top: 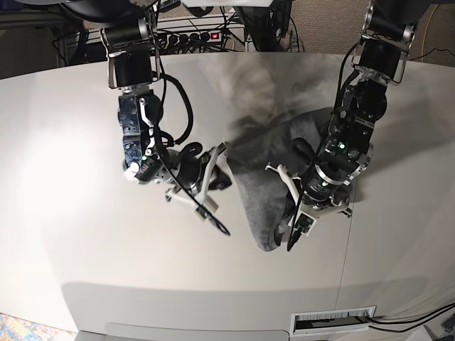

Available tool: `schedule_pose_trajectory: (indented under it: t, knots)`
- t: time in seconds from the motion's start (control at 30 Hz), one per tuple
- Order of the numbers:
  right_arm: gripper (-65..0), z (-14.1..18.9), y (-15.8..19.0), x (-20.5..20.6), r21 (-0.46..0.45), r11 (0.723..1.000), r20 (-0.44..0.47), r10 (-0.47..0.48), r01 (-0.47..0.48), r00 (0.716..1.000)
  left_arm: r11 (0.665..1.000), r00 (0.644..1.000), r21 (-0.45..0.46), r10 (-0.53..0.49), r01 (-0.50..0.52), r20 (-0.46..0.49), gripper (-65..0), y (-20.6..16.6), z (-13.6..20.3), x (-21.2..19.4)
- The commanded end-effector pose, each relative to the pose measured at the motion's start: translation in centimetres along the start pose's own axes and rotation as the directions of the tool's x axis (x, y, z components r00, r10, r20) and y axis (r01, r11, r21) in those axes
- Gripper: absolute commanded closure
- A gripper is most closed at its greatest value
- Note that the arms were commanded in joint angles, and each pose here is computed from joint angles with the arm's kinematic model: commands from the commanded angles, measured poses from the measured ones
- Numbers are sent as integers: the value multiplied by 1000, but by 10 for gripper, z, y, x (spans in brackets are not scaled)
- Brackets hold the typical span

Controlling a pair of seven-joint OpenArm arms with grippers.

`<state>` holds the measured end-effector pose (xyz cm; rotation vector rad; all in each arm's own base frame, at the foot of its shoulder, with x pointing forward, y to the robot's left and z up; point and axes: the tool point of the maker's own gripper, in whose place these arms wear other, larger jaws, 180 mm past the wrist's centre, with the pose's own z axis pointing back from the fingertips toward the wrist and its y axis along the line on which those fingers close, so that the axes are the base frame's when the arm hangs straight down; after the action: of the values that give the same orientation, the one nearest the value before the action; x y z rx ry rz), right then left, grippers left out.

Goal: Fold the T-shirt properly

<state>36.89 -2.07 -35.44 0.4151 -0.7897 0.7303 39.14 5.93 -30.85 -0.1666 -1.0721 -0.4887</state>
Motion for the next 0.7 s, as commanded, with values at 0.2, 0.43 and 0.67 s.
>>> schedule_pose_trajectory:
  t: [0.2,0.43,0.67]
  knots:
    - [0,27,-7,59,-48,995,190,92,-85,977,989,993,-89,118,-117,5,0,-29,7,-5]
    - [0,30,10,79,45,998,294,17,-32,956,971,977,-135,206,-196,63,0,-76,12,-31]
    - [0,23,27,93,84,996,331,-11,-17,943,972,978,-114,207,-208,-14,0,-94,7,-71]
